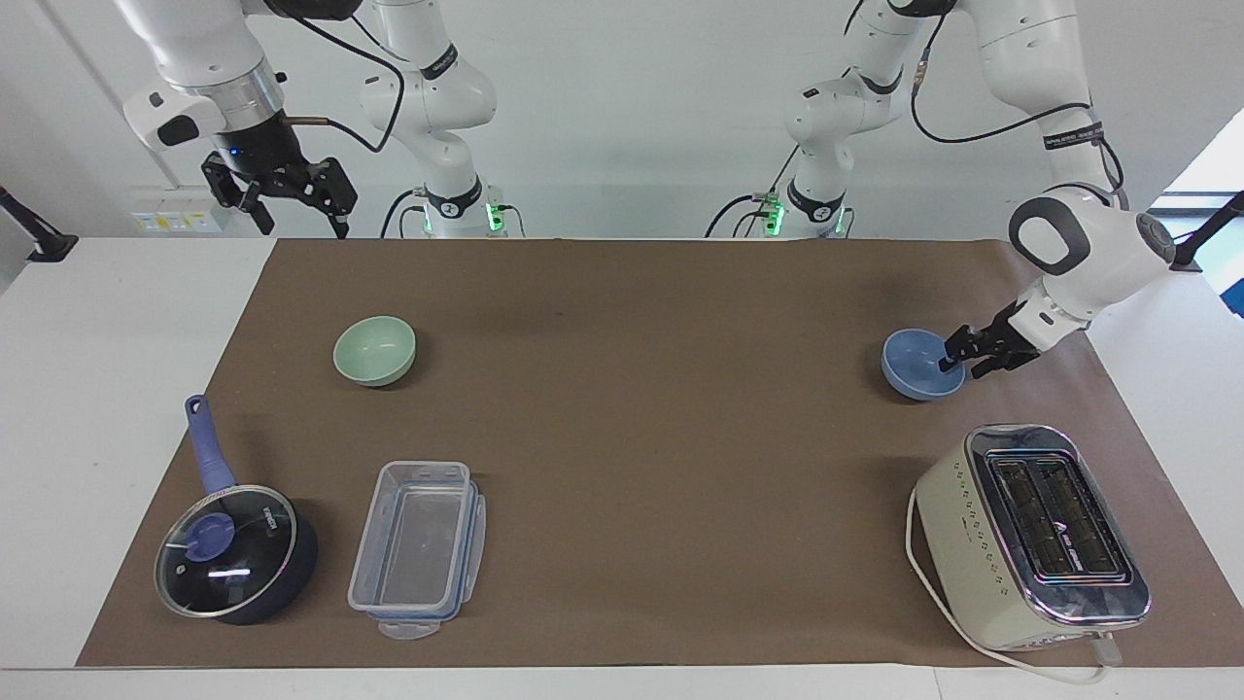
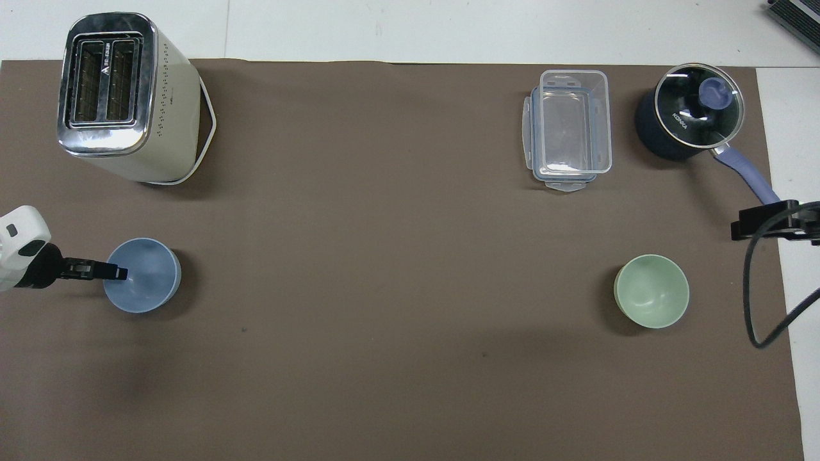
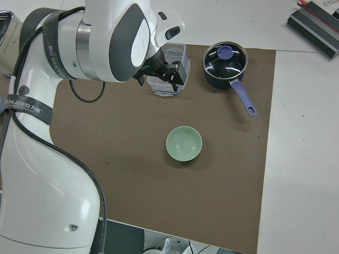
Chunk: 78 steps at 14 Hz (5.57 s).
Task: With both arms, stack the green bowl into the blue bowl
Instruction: 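Reach the left gripper to the blue bowl rim and grasp it, then slide the blue bowl with the left gripper toward the table center, then release the blue bowl and withdraw the left gripper to rest, then reach the right gripper to the green bowl rim and grasp it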
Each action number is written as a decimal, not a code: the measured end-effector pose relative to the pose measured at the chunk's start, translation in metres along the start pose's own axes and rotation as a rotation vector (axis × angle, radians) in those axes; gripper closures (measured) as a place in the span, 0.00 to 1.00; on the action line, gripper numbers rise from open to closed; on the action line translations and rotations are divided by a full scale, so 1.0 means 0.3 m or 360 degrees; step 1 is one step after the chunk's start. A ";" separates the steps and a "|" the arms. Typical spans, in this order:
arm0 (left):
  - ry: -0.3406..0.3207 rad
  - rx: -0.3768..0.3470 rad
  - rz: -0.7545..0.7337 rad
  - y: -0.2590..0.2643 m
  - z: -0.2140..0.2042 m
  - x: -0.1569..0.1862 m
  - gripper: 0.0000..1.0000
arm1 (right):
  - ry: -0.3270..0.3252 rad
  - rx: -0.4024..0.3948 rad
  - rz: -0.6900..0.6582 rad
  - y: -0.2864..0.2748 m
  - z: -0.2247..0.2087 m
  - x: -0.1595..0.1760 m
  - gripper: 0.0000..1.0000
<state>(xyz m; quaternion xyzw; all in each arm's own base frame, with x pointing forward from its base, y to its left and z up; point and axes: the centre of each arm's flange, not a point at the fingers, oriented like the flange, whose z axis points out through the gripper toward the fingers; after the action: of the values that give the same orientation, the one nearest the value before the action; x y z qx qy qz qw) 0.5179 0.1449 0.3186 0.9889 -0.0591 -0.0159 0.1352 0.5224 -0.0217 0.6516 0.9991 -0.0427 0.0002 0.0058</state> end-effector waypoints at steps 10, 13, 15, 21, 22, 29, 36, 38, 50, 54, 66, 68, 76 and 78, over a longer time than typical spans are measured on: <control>0.0106 -0.0121 0.0115 -0.005 -0.075 -0.024 0.96 | 0.0000 0.0000 0.0000 0.000 0.000 0.000 0.00; 0.0109 -0.0180 0.0175 0.093 -0.146 -0.029 0.96 | 0.0000 0.0000 0.0000 0.000 0.000 0.000 0.00; 0.0096 -0.0191 0.0235 0.171 -0.164 -0.036 0.96 | 0.0000 0.0000 0.0000 0.001 0.000 0.000 0.00; -0.0011 -0.0191 0.0257 0.504 -0.058 0.000 0.96 | 0.0000 0.0000 0.0001 0.001 0.000 0.000 0.00; -0.0011 -0.0173 0.0235 0.582 -0.036 0.015 0.96 | 0.0000 0.0000 0.0001 0.001 0.000 0.000 0.00; 0.0086 -0.0075 0.0031 1.274 0.232 -0.011 0.96 | -0.0002 0.0000 0.0002 0.002 0.002 0.000 0.00; 0.0038 -0.0073 -0.0102 1.581 0.394 -0.083 0.96 | -0.0002 0.0000 0.0005 0.005 0.002 0.000 0.00; 0.0024 -0.0064 -0.0107 1.574 0.408 -0.086 0.96 | -0.0002 0.0000 0.0006 0.006 0.002 0.000 0.00; -0.0012 0.0141 0.0043 1.512 0.388 -0.070 0.32 | -0.0002 0.0000 0.0007 0.008 0.002 0.000 0.00; -0.0003 0.0283 0.0091 1.427 0.184 -0.015 0.00 | -0.0002 0.0000 0.0007 0.008 0.002 0.000 0.00; 0.0117 0.0361 0.0254 0.902 -0.544 0.152 0.00 | 0.0031 0.0001 -0.0074 0.019 0.030 0.017 0.00; 0.0127 0.0378 0.0221 0.845 -0.608 0.158 0.00 | 0.0032 0.0001 -0.0067 0.028 0.063 0.026 0.00; 0.0044 0.0385 0.0173 0.744 -0.759 0.236 0.00 | 0.0004 -0.0002 -0.0111 0.178 0.350 0.064 0.00; 0.0027 0.0384 0.0178 0.749 -0.749 0.251 0.00 | -0.0011 -0.0004 -0.0144 0.224 0.476 0.073 0.00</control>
<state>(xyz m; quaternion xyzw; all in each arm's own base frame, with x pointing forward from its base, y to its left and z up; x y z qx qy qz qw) 0.5781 -0.0195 0.5941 0.9932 -0.1146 0.0071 0.0165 0.5385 -0.0921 0.5097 1.0000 0.0027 -0.0035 0.0070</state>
